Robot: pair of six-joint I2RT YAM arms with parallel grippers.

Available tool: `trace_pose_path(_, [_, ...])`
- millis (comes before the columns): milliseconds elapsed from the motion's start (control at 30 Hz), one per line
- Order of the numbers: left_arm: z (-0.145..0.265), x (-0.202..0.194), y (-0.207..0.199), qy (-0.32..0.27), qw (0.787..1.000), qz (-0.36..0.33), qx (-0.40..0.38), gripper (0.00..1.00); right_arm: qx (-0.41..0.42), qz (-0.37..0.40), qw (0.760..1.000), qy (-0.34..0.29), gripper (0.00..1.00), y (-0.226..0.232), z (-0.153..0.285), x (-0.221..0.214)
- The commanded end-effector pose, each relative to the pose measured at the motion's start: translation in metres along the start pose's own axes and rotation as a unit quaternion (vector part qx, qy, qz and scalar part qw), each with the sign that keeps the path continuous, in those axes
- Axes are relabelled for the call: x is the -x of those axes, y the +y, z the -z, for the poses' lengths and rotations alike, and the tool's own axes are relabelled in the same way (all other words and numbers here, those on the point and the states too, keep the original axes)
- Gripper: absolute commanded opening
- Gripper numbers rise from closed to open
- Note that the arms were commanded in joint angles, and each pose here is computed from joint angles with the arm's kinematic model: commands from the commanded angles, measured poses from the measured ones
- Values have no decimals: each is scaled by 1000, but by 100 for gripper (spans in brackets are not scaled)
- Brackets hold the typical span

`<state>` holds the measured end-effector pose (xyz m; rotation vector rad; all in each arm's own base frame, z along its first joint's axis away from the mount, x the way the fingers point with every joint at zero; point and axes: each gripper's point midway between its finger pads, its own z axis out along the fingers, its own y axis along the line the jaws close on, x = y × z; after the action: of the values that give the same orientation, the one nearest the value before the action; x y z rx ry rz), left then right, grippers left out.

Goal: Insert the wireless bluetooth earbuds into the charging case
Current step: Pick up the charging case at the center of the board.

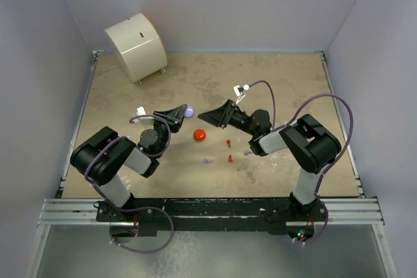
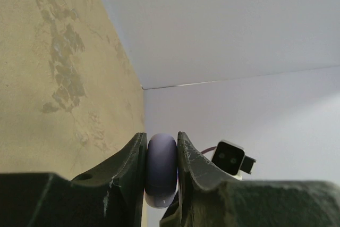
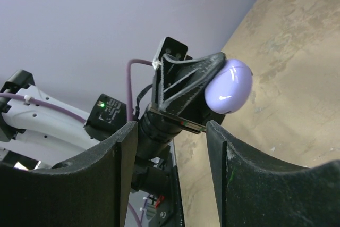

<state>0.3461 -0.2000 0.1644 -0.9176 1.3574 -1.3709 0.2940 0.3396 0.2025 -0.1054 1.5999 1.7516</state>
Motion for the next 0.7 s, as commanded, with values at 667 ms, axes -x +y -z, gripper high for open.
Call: trace_pose_path(667, [3,-17,-97,5,987,49,-156,0,61,-25,997,-27,53,5,-15,22])
